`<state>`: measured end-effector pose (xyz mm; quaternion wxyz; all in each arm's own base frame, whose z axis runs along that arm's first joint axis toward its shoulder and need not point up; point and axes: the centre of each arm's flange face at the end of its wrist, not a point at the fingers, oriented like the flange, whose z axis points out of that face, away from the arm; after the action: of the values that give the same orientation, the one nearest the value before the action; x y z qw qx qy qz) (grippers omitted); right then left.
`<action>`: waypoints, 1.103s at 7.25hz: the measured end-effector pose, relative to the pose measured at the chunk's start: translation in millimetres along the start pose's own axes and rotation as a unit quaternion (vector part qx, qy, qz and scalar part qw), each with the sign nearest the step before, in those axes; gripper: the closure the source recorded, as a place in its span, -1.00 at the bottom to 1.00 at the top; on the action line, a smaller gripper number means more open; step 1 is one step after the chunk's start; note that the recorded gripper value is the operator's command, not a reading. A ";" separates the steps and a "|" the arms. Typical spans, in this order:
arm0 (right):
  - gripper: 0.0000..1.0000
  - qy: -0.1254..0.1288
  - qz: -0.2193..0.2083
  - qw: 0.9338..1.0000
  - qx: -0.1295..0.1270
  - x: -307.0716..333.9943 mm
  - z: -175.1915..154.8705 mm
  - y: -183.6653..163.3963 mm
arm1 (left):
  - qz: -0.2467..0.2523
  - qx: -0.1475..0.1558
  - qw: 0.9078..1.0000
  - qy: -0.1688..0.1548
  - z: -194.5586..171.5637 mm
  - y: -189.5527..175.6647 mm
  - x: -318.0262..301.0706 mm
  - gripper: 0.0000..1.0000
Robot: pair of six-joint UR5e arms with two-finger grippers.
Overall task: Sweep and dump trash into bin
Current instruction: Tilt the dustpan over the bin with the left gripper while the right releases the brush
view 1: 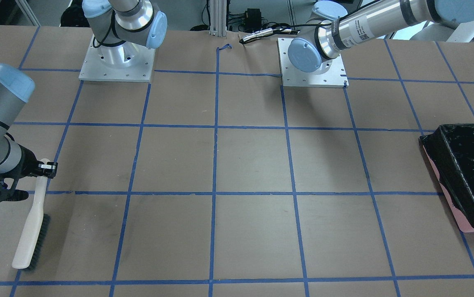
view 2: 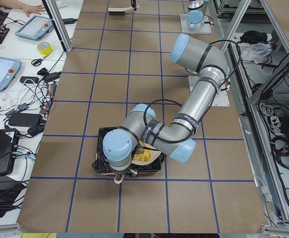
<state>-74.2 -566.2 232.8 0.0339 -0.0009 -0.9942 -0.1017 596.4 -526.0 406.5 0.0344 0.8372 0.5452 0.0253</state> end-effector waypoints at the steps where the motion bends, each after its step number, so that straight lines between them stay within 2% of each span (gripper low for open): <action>1: -0.18 0.001 0.000 1.000 0.000 0.2 -0.1 0.0 | 0.010 -0.015 1.000 0.015 -2.4 -0.1 -6.9 1.00; 3: -0.48 0.002 0.001 1.000 0.000 0.5 -0.7 0.3 | 0.035 -0.044 0.998 0.038 -9.6 -5.3 -31.2 1.00; 4: -0.78 0.003 0.002 1.000 0.002 0.9 -2.6 0.3 | 0.041 -0.052 0.997 0.040 -13.2 -7.6 -37.4 1.00; 5: -0.99 0.010 0.004 1.000 0.005 2.9 -7.5 0.0 | 0.045 -0.056 0.997 0.041 -15.0 -9.8 -41.3 1.00; 6: -0.99 0.026 0.005 1.000 0.012 7.7 -18.0 -2.0 | 0.052 -0.062 0.996 0.040 -14.3 -10.4 -45.4 1.00; 7: -1.00 0.043 0.006 0.999 0.029 13.6 -41.8 -4.8 | 0.061 -0.072 0.995 0.040 -14.7 -12.0 -50.0 1.00; 8: -1.00 0.051 0.006 0.997 0.053 14.4 -84.1 -0.9 | 0.069 -0.082 0.993 0.044 -17.8 -16.5 -53.6 1.00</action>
<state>-82.9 -584.2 315.8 0.0850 0.0005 -0.9952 -0.0483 558.2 -567.8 422.6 0.0770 0.8651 0.4835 0.1086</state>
